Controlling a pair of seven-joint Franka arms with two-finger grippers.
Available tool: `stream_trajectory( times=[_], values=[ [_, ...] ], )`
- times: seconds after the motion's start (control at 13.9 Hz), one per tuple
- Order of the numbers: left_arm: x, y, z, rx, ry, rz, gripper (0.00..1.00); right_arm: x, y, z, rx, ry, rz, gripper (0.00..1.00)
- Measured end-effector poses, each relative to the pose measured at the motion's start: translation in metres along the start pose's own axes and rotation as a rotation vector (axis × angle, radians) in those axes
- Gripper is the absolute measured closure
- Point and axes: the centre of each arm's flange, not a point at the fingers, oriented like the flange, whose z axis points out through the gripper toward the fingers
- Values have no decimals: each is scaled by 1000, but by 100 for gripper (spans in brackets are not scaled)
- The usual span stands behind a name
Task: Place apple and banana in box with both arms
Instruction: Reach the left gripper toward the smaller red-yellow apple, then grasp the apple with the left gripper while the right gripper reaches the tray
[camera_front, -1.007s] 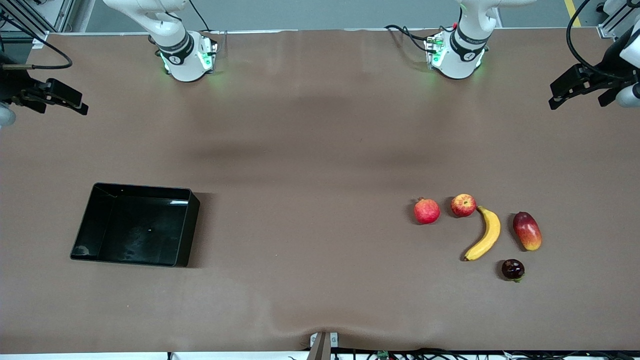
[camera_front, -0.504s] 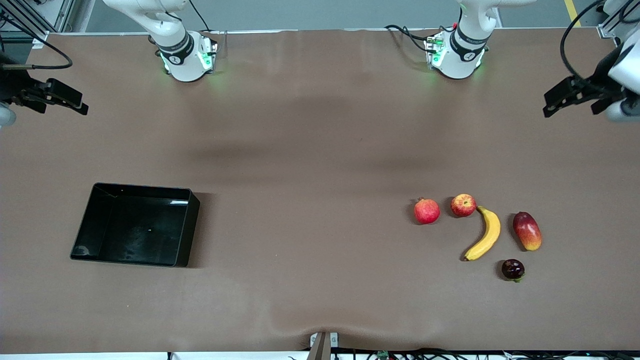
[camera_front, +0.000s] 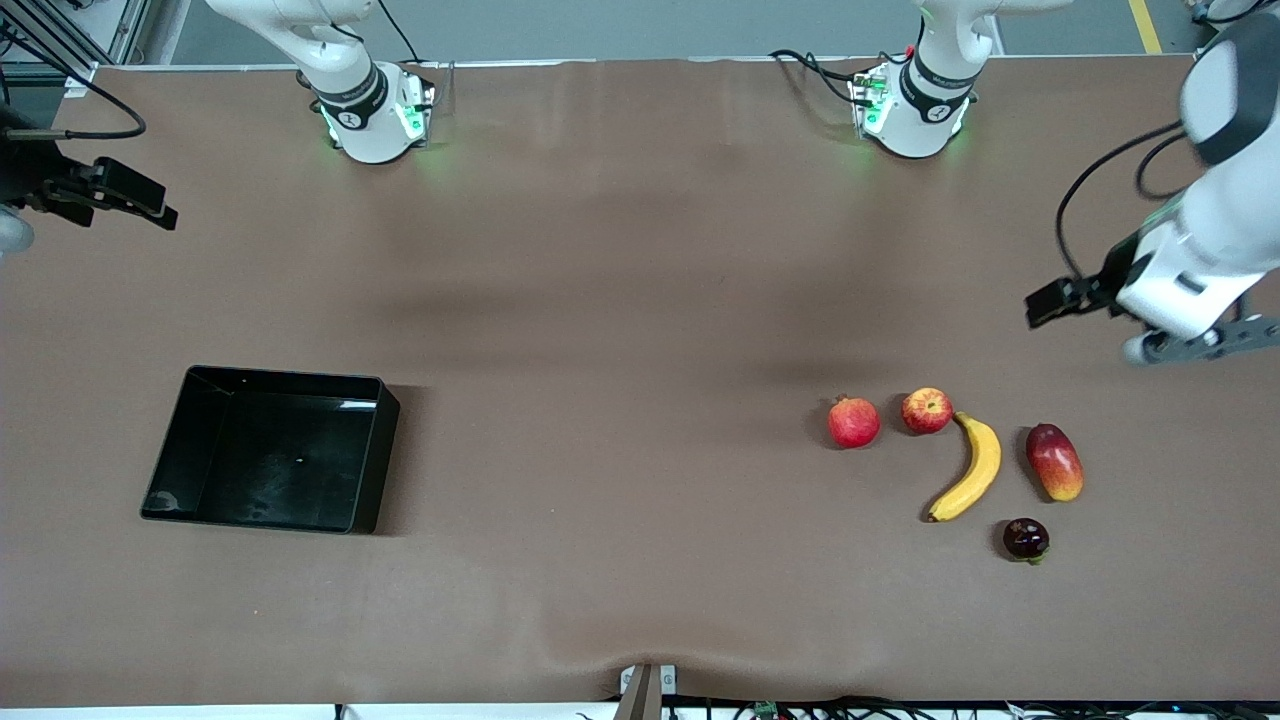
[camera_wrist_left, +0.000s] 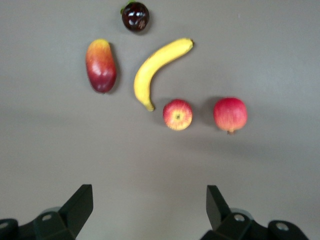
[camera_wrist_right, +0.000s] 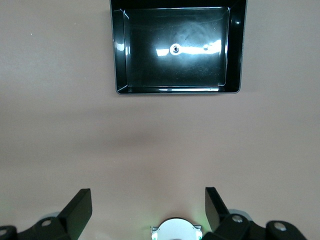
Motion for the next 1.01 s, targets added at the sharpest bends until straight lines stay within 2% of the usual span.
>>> stream_trajectory(
  times=[0.36,1.01],
  values=[
    [-12,3,105,-25,68,-91,0,0,0,1,0,-3,0,0],
    [-17,12,218,-62,103,-237,0,0,0,5,-1,-10,-1,0]
  ],
)
